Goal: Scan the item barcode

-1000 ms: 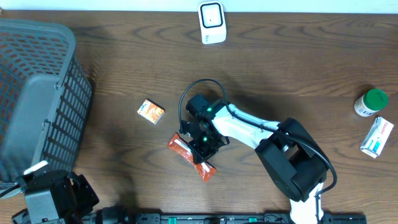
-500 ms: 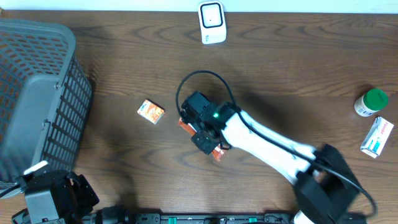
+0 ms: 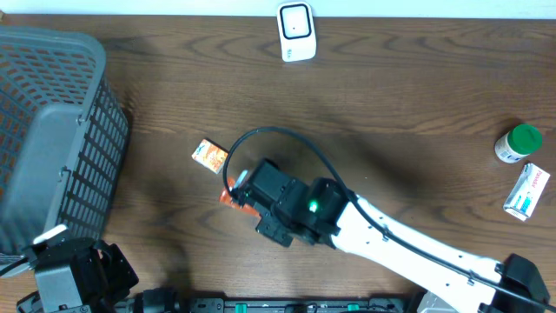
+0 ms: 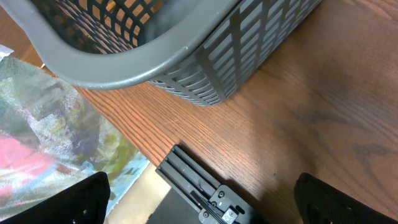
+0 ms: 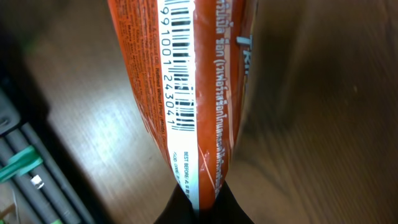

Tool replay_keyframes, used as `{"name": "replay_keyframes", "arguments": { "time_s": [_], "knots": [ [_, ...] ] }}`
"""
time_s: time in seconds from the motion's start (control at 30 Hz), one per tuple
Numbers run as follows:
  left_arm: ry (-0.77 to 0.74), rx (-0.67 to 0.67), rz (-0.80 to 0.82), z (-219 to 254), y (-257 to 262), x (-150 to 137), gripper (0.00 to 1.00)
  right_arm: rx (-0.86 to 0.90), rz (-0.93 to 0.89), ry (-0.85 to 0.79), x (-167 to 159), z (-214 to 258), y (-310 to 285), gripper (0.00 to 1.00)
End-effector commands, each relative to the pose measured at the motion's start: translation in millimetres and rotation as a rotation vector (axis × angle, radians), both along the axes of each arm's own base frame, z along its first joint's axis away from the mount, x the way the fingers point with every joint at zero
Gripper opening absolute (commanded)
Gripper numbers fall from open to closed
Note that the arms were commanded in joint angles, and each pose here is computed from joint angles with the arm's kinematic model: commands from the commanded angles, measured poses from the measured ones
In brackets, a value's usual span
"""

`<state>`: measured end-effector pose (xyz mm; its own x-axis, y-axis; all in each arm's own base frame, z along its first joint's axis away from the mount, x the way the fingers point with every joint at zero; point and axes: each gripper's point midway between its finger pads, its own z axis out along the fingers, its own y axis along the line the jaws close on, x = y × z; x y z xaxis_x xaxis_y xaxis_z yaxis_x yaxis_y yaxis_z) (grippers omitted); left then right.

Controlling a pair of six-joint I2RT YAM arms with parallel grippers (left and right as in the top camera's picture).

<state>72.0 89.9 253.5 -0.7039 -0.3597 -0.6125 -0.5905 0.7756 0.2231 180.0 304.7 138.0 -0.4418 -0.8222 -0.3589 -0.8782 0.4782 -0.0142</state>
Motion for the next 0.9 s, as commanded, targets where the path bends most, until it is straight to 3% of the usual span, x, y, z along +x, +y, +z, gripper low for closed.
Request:
{"name": "replay_keyframes", "arguments": {
  "time_s": [0.0, 0.47, 0.87],
  "knots": [
    [-0.006, 0.009, 0.018, 1.4, 2.1, -2.1, 0.95, 0.024, 0.04, -0.037, -11.1, 18.0, -1.2, 0.01],
    [-0.006, 0.009, 0.018, 1.4, 2.1, -2.1, 0.95, -0.054, 0.112, -0.106, -16.8, 37.0, -37.1, 0.01],
    [-0.006, 0.009, 0.018, 1.4, 2.1, -2.1, 0.95, 0.006, 0.086, -0.18, -5.5, 63.1, -49.5, 0.01]
  ]
}}
